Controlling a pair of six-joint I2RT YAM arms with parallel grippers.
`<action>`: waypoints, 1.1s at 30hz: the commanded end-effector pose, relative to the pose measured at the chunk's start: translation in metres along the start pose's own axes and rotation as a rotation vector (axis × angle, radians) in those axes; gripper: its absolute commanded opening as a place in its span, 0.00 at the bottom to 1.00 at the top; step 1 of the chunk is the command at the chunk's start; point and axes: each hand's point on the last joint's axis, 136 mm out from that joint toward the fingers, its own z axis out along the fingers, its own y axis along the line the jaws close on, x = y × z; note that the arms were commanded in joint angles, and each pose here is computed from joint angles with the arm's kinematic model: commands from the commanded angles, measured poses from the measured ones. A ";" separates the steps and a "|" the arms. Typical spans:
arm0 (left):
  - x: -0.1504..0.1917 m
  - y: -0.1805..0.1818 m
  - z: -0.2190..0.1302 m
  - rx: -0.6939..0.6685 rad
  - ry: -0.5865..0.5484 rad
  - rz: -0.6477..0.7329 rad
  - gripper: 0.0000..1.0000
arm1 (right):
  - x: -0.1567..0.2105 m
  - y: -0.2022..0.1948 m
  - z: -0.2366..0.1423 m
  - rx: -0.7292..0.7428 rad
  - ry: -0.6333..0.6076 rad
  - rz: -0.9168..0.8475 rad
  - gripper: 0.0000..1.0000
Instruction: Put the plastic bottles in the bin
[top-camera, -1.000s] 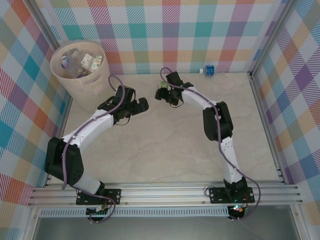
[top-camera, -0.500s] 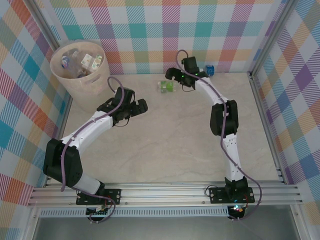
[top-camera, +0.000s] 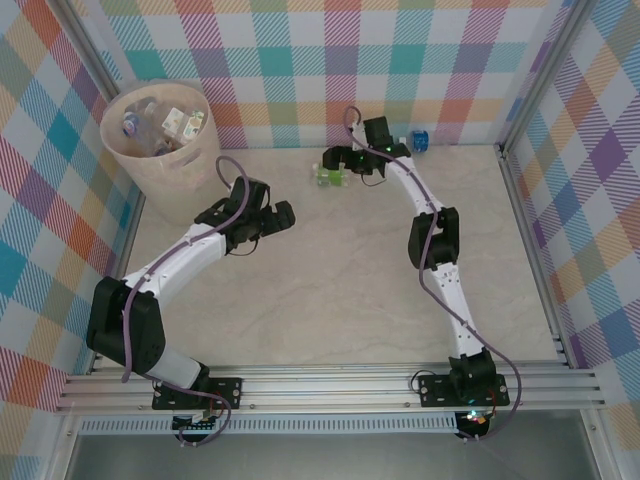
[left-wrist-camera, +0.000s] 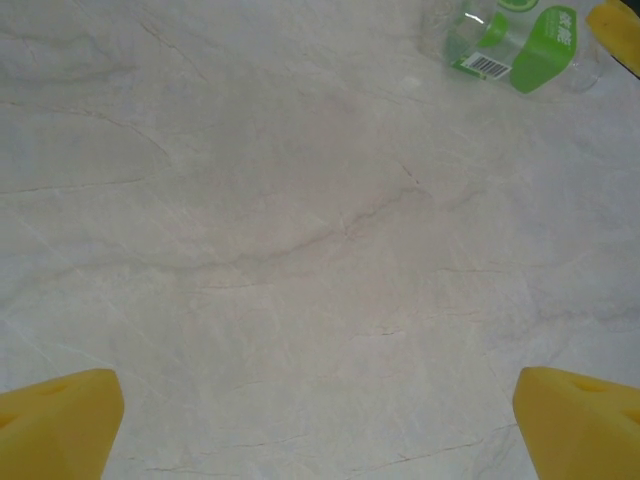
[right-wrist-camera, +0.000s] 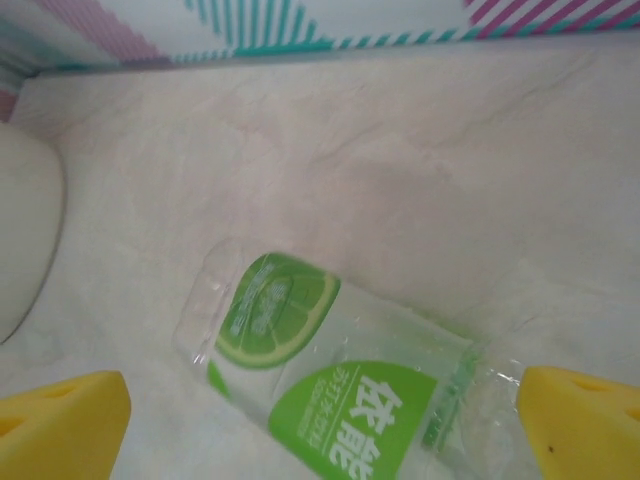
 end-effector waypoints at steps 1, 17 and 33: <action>0.001 0.004 -0.005 -0.004 -0.007 -0.011 1.00 | 0.016 0.041 -0.015 -0.159 0.099 0.003 0.97; 0.002 0.012 -0.017 -0.015 -0.035 -0.019 1.00 | 0.068 0.031 -0.009 0.243 0.197 -0.193 0.96; 0.005 0.016 -0.012 -0.031 -0.028 -0.021 1.00 | 0.077 0.016 0.012 0.339 0.209 -0.239 0.92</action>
